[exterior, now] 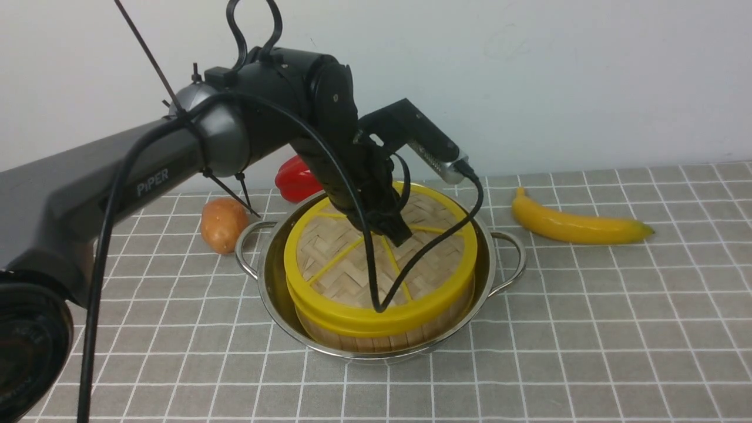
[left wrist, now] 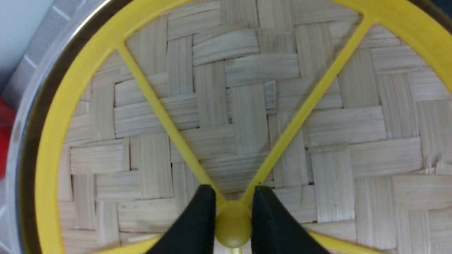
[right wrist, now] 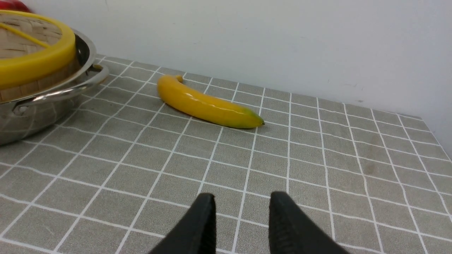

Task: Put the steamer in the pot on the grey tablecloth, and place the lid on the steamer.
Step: 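Place the yellow bamboo steamer lid onto the steamer in the pot with the left gripper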

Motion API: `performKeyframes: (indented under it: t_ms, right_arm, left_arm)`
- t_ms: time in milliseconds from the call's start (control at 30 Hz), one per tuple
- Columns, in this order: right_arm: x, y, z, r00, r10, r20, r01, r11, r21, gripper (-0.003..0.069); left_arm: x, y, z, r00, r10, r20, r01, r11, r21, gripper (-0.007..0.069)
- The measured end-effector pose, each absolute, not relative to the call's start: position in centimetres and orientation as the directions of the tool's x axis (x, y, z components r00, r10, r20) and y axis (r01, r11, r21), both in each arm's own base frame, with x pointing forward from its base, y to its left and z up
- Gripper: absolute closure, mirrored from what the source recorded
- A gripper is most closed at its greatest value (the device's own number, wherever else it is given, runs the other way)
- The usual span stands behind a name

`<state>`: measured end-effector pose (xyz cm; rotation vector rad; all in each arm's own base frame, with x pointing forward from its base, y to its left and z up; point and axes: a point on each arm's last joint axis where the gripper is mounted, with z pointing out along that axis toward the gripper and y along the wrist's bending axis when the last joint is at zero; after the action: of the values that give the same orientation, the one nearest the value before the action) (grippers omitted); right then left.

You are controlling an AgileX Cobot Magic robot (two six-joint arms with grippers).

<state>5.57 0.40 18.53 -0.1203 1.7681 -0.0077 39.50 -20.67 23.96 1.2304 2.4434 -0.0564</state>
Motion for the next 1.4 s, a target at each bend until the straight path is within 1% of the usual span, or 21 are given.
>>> performKeyframes:
  t_ms: [100,300,333,367,400,467,500,600,667,800,1233,1400]
  right_arm:
    - [5.57,0.4,18.53,-0.195,-0.085,-0.977,-0.077,0.994,-0.072,0.0419]
    - [5.57,0.4,18.53,-0.195,-0.085,-0.977,-0.077,0.994,-0.072,0.0419]
    - [5.57,0.4,18.53,-0.195,-0.085,-0.977,-0.077,0.994,-0.072,0.0419]
    - [5.57,0.4,18.53,-0.195,-0.085,-0.977,-0.077,0.994,-0.072,0.0419]
    - [5.57,0.4,18.53,-0.195,-0.085,-0.977,-0.077,0.994,-0.072,0.0419]
    - [5.57,0.4,18.53,-0.195,-0.085,-0.977,-0.077,0.994,-0.072,0.0419]
    - [5.57,0.4,18.53,-0.195,-0.085,-0.977,-0.077,0.994,-0.072,0.0419]
    - [5.57,0.4,18.53,-0.195,-0.085,-0.977,-0.077,0.994,-0.072,0.0419]
    - [5.57,0.4,18.53,-0.195,-0.085,-0.977,-0.077,0.994,-0.072,0.0419]
    - [5.57,0.4,18.53,-0.195,-0.085,-0.977,-0.077,0.994,-0.072,0.0419]
    - [5.57,0.4,18.53,-0.195,-0.085,-0.977,-0.077,0.994,-0.072,0.0419]
    - [5.57,0.4,18.53,-0.195,-0.085,-0.977,-0.077,0.994,-0.072,0.0419]
  left_arm:
    - [39.48,-20.66,23.97,-0.573,0.729,-0.374,0.749,0.651,0.12,0.0502]
    - [39.48,-20.63,23.97,-0.623,0.685,-0.379,0.709,0.698,0.097,0.0502]
    - [39.49,-20.61,23.97,-0.646,0.662,-0.381,0.687,0.721,0.088,0.0502]
    - [39.49,-20.6,23.97,-0.653,0.654,-0.382,0.68,0.728,0.085,0.0502]
    - [39.51,-20.56,23.96,-0.679,0.627,-0.383,0.654,0.753,0.074,0.0502]
    - [39.54,-20.52,23.96,-0.703,0.598,-0.385,0.625,0.778,0.065,0.0502]
    - [39.58,-20.44,23.96,-0.731,0.562,-0.387,0.59,0.806,0.056,0.0502]
    - [39.65,-20.38,23.98,-0.762,0.516,-0.391,0.545,0.837,0.044,0.0502]
    - [39.78,-20.19,23.99,-0.796,0.457,-0.396,0.483,0.875,0.039,0.0502]
    - [39.88,-20.05,24.01,-0.815,0.42,-0.4,0.442,0.896,0.04,0.0502]
    - [39.88,-20.07,24.01,-0.821,0.407,-0.401,0.431,0.902,0.033,0.0502]
    - [39.87,-20.13,23.97,-0.843,0.356,-0.403,0.387,0.922,0.005,0.0502]
